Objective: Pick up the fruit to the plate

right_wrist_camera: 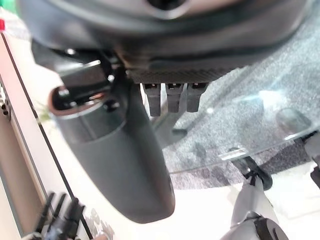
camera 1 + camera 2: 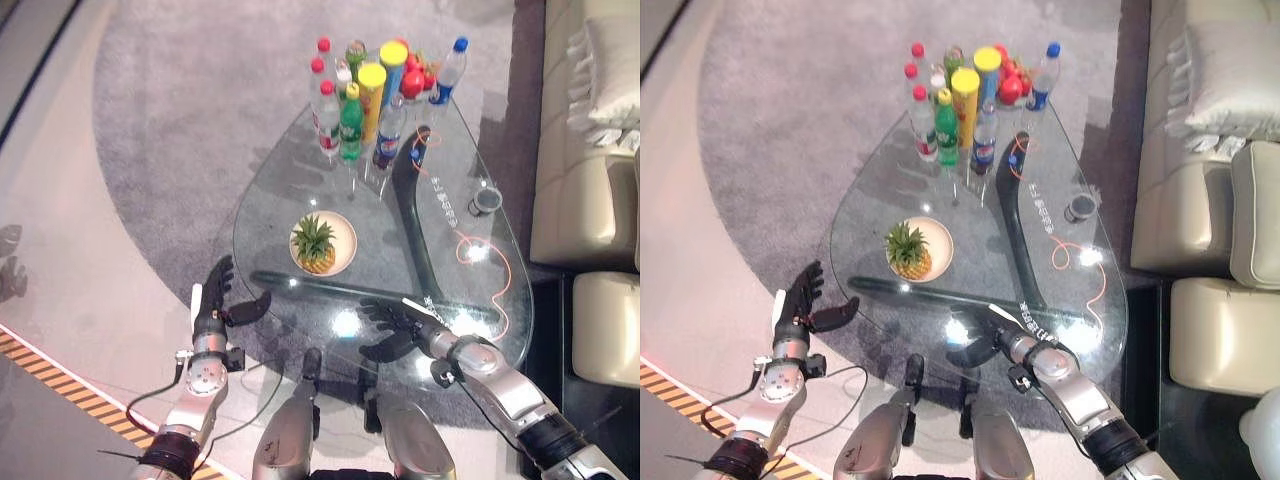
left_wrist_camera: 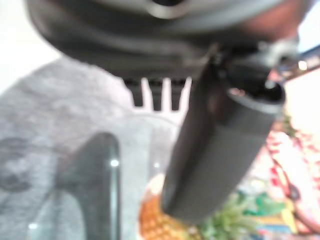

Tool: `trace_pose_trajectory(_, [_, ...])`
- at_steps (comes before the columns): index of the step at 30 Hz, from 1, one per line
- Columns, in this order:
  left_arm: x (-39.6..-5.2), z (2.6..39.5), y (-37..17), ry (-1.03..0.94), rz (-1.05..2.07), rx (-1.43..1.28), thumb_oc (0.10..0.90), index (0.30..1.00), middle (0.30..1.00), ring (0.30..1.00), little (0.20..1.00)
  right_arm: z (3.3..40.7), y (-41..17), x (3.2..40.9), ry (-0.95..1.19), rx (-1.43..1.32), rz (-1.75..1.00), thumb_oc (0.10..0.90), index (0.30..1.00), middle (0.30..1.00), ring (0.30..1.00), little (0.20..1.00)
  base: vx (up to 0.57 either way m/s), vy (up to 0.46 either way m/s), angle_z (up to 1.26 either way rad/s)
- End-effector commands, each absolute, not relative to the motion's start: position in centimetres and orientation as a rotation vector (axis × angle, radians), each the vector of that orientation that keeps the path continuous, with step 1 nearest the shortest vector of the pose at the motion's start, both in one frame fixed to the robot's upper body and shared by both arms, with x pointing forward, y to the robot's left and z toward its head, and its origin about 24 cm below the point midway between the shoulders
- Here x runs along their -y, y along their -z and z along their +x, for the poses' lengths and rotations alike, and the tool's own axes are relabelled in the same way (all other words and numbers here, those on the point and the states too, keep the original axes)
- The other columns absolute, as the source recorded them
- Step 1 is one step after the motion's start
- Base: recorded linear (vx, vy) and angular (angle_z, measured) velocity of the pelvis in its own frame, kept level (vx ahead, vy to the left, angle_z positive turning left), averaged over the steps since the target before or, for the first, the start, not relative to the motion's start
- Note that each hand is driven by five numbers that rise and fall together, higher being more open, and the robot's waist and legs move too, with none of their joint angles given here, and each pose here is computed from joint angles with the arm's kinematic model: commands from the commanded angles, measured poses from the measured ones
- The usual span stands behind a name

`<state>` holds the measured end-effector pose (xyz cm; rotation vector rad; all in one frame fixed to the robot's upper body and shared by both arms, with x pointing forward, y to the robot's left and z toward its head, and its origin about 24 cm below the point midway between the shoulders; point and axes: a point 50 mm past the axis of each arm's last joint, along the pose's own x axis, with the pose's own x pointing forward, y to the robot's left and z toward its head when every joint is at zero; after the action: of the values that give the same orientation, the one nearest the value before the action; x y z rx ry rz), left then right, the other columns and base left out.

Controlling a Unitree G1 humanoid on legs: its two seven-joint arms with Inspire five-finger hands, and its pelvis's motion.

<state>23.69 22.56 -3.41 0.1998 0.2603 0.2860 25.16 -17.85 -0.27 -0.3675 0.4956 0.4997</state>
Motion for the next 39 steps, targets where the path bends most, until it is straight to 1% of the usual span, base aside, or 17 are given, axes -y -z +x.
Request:
trace_pose_trajectory(1, [-25.2, 21.9, 4.0, -0.351, 0.232, -0.284, 0.8, 0.9, 0.9, 0.9, 0.9, 24.1, 1.3, 17.3, -0.488, -0.472, -0.262, 0.8, 0.9, 0.9, 0.9, 0.9, 0.11, 0.07, 0.15])
trace_pose_trajectory(3, [-25.1, 20.4, 6.2, -0.344, 0.198, -0.42, 0.8, 0.9, 0.9, 0.9, 0.9, 23.2, 2.8, 17.6, -0.435, -0.528, -0.227, 0.8, 0.9, 0.9, 0.9, 0.9, 0.09, 0.063, 0.13])
trace_pose_trajectory(5, [-24.7, 19.1, 8.3, -0.331, 0.112, -0.569, 0.8, 0.9, 0.9, 0.9, 0.9, 22.7, 3.9, 17.5, -0.396, -0.569, -0.177, 0.8, 0.9, 0.9, 0.9, 0.9, 0.05, 0.053, 0.03])
trace_pose_trajectory(7, [-24.1, 17.4, 10.4, -0.36, 0.004, -0.685, 0.8, 0.9, 0.9, 0.9, 0.9, 21.7, 5.9, 17.3, -0.337, -0.659, -0.131, 0.8, 0.9, 0.9, 0.9, 0.9, 0.05, 0.066, 0.02])
trace_pose_trajectory(9, [-23.8, 16.8, 11.1, -0.353, -0.014, -0.734, 0.8, 0.9, 0.9, 0.9, 0.9, 21.2, 6.8, 17.3, -0.302, -0.702, -0.105, 0.8, 0.9, 0.9, 0.9, 0.9, 0.05, 0.047, 0.02])
trace_pose_trajectory(10, [-23.4, 15.6, 12.3, -0.356, -0.069, -0.821, 0.8, 0.9, 0.9, 0.9, 0.9, 20.6, 8.1, 17.5, -0.249, -0.76, -0.056, 0.8, 0.9, 0.9, 0.9, 0.9, 0.05, 0.046, 0.04])
trace_pose_trajectory(12, [-23.2, 14.5, 13.2, -0.363, -0.125, -0.893, 0.8, 0.9, 0.9, 0.9, 0.9, 19.8, 9.5, 17.9, -0.188, -0.831, -0.008, 0.8, 0.9, 0.9, 0.9, 0.9, 0.06, 0.046, 0.05])
trace_pose_trajectory(19, [-23.2, 10.4, 15.7, -0.475, -0.255, -1.104, 0.8, 0.9, 0.9, 0.9, 0.9, 16.2, 13.5, 20.4, 0.071, -1.03, 0.121, 0.8, 0.9, 0.9, 0.9, 0.9, 0.06, 0.039, 0.01])
trace_pose_trajectory(23, [-23.2, 9.3, 16.1, -0.488, -0.264, -1.151, 0.8, 0.9, 0.9, 0.9, 0.9, 13.9, 14.8, 21.5, 0.199, -1.122, 0.17, 0.8, 0.9, 0.9, 0.9, 0.9, 0.06, 0.035, -0.02])
trace_pose_trajectory(26, [-23.1, 9.2, 16.2, -0.431, -0.206, -1.16, 0.8, 0.9, 0.9, 0.9, 0.9, 11.8, 15.7, 21.9, 0.295, -1.197, 0.247, 0.8, 0.9, 0.9, 0.9, 0.9, 0.05, 0.04, -0.03])
trace_pose_trajectory(28, [-23.1, 9.3, 16.2, -0.418, -0.193, -1.162, 0.8, 0.9, 0.9, 0.9, 0.9, 10.8, 16.0, 22.2, 0.336, -1.235, 0.242, 0.8, 0.9, 0.9, 0.9, 0.9, 0.02, 0.018, -0.01])
trace_pose_trajectory(35, [-22.5, 8.9, 16.5, -0.398, -0.191, -1.193, 0.8, 0.9, 0.9, 0.9, 0.9, 8.3, 16.7, 22.4, 0.423, -1.356, 0.26, 0.8, 0.9, 0.9, 0.9, 0.9, 0.03, 0.012, -0.07])
trace_pose_trajectory(39, [-21.9, 8.8, 16.7, -0.382, -0.246, -1.216, 0.8, 0.9, 0.9, 0.9, 0.9, 7.9, 16.8, 22.0, 0.411, -1.392, 0.265, 0.8, 0.9, 0.9, 0.9, 0.9, 0.01, -0.007, -0.1])
